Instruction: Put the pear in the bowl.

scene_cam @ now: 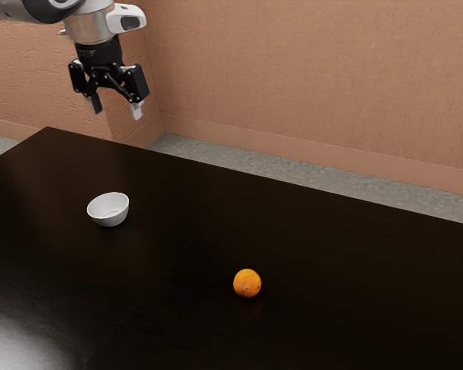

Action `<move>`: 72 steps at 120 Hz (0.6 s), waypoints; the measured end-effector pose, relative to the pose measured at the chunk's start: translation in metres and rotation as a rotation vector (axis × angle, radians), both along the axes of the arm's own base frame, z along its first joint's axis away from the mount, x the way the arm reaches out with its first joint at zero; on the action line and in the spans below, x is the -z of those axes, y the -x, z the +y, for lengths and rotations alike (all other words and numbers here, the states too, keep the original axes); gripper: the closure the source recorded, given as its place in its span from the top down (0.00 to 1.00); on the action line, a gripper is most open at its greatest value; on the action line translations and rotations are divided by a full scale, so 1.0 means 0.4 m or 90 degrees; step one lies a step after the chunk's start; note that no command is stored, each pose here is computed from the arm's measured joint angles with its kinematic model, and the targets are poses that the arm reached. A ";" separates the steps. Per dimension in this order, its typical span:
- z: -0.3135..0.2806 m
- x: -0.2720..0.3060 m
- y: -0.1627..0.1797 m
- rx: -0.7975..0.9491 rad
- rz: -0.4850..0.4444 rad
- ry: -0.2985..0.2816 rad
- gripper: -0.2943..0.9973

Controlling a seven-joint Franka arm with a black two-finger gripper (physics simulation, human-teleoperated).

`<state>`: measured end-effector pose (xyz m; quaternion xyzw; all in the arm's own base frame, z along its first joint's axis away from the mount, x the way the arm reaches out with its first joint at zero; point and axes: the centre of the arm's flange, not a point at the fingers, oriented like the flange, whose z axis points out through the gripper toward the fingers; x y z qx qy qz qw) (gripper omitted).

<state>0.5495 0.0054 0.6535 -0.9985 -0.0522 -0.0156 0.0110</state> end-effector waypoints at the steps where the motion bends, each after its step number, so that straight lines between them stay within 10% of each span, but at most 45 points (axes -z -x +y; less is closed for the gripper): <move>1: 0.000 0.000 0.000 0.000 0.000 0.000 0.77; 72: -0.115 0.070 -0.053 0.005 0.024 0.006 0.77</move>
